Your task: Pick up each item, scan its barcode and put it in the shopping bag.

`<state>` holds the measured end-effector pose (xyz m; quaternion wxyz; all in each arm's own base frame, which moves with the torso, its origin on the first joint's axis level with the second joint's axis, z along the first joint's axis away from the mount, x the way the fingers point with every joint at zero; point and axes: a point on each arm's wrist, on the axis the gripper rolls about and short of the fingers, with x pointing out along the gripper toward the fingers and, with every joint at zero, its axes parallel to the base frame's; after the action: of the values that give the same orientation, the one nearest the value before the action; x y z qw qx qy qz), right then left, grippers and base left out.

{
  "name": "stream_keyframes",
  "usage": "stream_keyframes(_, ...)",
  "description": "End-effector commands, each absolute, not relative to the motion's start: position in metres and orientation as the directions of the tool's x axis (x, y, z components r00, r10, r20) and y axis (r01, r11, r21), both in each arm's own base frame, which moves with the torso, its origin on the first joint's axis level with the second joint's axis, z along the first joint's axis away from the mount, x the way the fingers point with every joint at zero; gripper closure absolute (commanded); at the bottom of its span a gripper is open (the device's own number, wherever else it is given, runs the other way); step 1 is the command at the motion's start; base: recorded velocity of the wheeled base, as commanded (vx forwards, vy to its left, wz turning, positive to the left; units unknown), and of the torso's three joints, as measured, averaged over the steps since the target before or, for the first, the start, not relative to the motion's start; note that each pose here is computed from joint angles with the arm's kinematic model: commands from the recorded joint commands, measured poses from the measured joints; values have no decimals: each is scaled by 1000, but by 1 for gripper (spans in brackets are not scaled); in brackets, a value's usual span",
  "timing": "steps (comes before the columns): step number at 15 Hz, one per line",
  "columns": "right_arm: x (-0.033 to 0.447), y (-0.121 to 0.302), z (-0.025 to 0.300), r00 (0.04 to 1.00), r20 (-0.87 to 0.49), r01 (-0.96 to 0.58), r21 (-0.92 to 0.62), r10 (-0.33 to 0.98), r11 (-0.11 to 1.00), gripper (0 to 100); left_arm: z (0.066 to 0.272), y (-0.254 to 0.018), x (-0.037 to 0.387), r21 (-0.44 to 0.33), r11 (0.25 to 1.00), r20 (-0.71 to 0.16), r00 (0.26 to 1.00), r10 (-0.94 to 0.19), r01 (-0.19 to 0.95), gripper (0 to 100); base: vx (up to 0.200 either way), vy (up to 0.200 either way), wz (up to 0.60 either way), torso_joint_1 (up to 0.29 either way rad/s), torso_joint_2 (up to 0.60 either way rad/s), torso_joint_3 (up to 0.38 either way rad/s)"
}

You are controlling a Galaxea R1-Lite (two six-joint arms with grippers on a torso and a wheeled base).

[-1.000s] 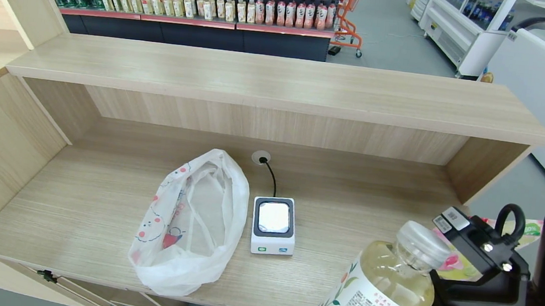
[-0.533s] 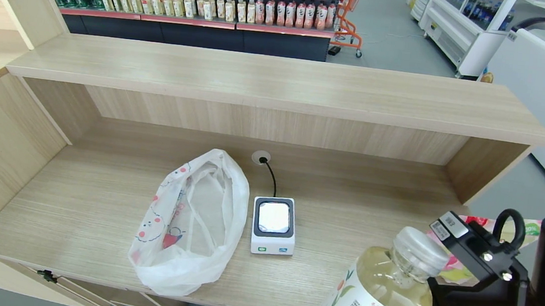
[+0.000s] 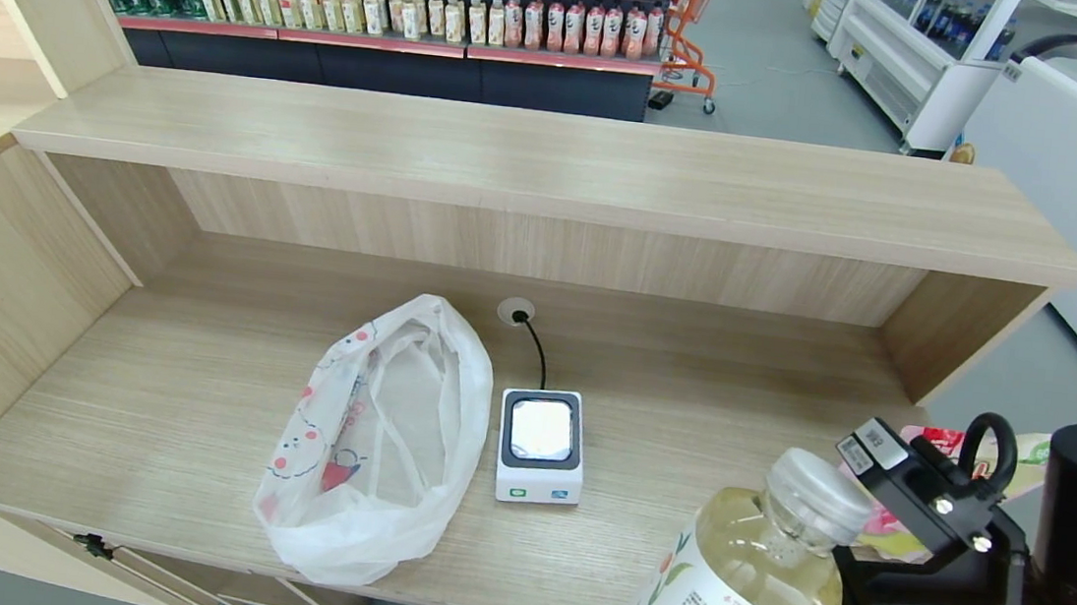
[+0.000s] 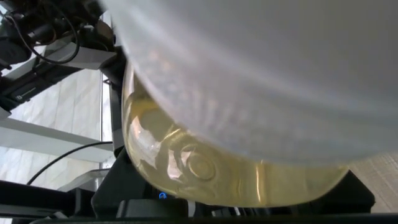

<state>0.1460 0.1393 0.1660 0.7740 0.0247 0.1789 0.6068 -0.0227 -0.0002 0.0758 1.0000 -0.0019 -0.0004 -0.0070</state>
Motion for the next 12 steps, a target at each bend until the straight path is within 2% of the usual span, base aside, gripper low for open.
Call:
stream_keyframes(1, 146, 139, 165, 197, -251, -930, 258, 948, 262, 100, 76, 0, -23, -5, 1000, 2, 1000, -14, 14, 0, 0, 0, 0, 0, 0, 0)
stream_keyframes(4, 149, 139, 168, 220, -242, -928, 247, 945, 279, 100, 76, 0, -23, -5, 1000, 2, 1000, -14, 14, 0, 0, 0, 0, 0, 0, 0)
stream_keyframes(6, 160, 129, 174, 299, -229, -930, 149, 927, 336, 100, 76, 0, -23, -5, 1000, 2, 1000, -14, 14, 0, 0, 0, 0, 0, 0, 0)
stream_keyframes(7, 160, 129, 174, 303, -229, -930, 142, 925, 339, 100, 76, 0, -23, -3, 1000, 2, 1000, -14, 14, 0, 0, 0, 0, 0, 0, 0)
stream_keyframes(8, 171, 113, 176, 497, -235, -865, -61, 835, 498, 100, 76, 0, -23, -5, 1000, 2, 1000, -14, 14, 0, 0, 0, 0, 0, 0, 0)
stream_keyframes(9, 172, 108, 181, 562, -217, -827, -151, 798, 541, 100, 76, 0, -23, -3, 1000, 2, 1000, -14, 14, 0, 0, 0, 0, 0, 0, 0)
stream_keyframes(10, 171, 106, 187, 580, -196, -814, -189, 791, 549, 100, 76, 0, -23, -5, 1000, 2, 1000, -14, 14, 0, 0, 0, 0, 0, 0, 0)
stream_keyframes(12, 178, 101, 206, 661, -139, -723, -379, 737, 577, 100, 76, 0, -23, -3, 1000, 2, 1000, -14, 14, 0, 0, 0, 0, 0, 0, 0)
